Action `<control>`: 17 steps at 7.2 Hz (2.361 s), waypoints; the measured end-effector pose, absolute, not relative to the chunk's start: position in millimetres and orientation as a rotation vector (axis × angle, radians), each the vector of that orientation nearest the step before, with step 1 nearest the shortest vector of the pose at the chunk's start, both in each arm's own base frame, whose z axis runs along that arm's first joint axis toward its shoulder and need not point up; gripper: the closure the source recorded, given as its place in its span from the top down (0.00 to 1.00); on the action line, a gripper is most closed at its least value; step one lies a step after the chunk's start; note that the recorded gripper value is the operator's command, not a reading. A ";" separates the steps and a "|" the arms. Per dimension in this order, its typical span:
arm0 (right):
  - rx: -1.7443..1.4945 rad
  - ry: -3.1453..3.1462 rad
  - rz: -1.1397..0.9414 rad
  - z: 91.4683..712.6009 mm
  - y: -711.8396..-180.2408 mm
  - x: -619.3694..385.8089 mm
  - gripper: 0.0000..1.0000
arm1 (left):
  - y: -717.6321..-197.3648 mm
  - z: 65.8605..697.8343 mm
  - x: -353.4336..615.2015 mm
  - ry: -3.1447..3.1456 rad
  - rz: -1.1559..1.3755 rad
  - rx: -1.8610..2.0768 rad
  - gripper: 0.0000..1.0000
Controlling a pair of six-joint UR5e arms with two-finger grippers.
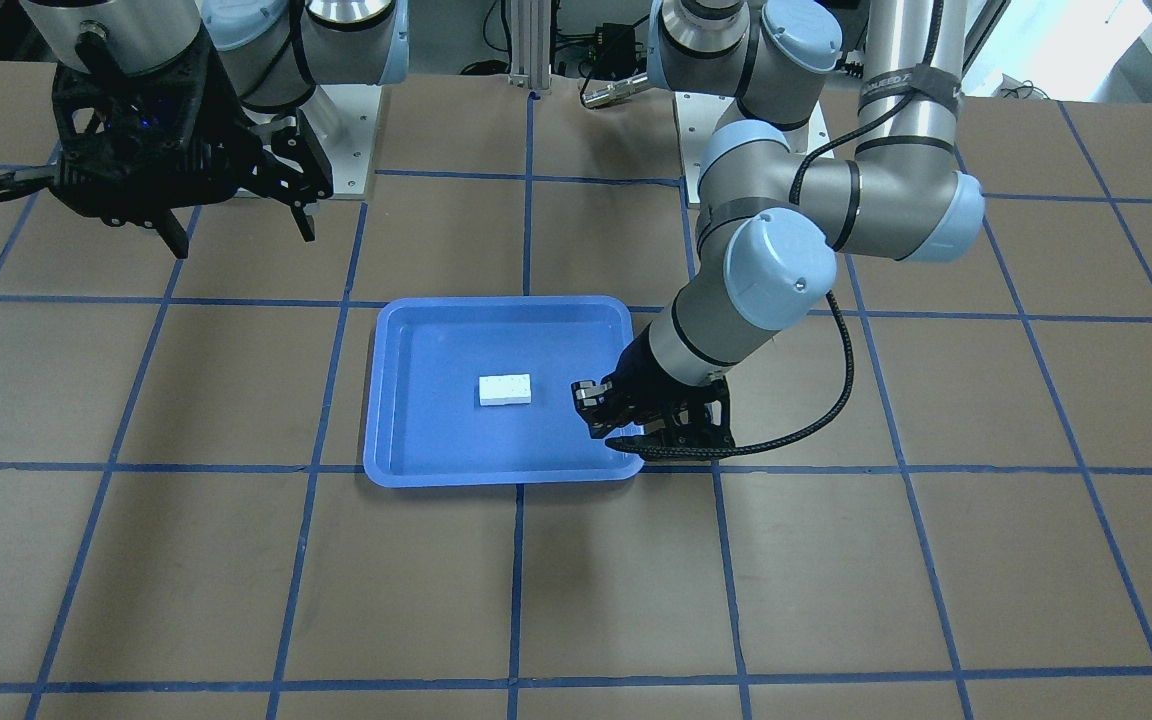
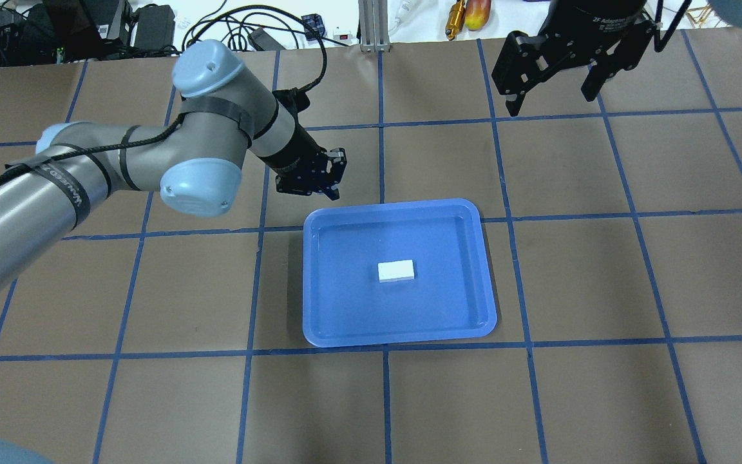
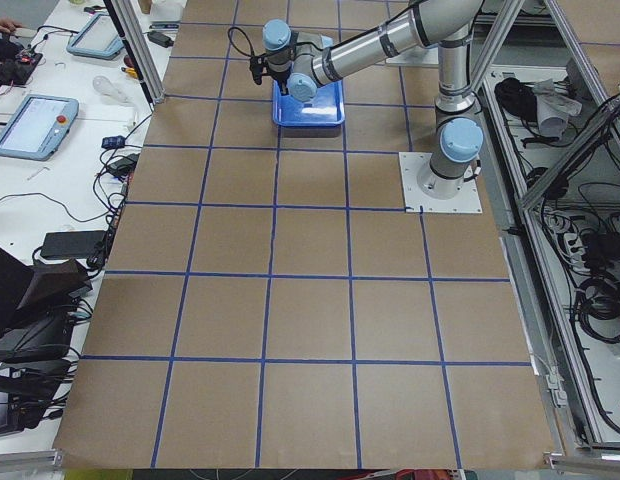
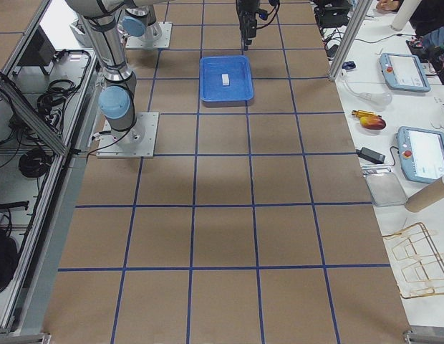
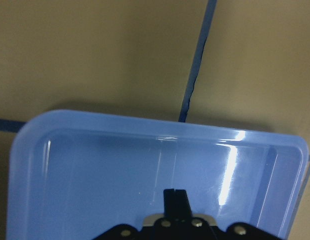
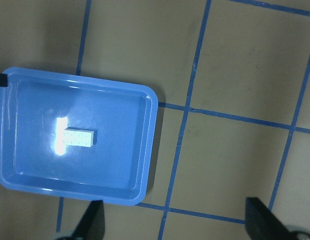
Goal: Assemble white blocks and place on blue tray
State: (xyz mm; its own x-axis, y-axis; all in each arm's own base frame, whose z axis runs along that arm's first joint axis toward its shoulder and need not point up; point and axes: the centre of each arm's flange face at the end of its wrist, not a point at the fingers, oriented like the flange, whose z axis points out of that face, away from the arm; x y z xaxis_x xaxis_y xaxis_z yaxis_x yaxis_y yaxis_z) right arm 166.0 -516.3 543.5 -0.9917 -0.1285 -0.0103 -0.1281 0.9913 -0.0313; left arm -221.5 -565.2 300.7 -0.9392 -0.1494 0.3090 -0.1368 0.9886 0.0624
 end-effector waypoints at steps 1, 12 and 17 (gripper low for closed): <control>-0.118 3.127 -0.084 546.0 -517.8 166.1 1.00 | -572.9 334.9 -202.0 -2.891 -0.079 0.134 0.00; -0.104 3.142 -0.080 511.2 -514.4 158.4 1.00 | -503.8 516.6 -97.3 -3.062 0.122 -0.078 1.00; -0.077 3.159 -0.087 513.7 -516.9 155.3 1.00 | -502.2 518.4 -100.6 -3.054 0.118 0.095 1.00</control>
State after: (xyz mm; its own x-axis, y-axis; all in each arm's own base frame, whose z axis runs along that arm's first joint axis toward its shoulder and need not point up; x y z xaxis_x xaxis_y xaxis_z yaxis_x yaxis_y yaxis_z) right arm 155.3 -516.9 513.7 -0.9986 -0.0483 0.0211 -0.0494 0.9973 -0.0546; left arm -100.6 -502.2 518.4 -0.9946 -0.0586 0.0858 -0.0650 0.9951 -0.0743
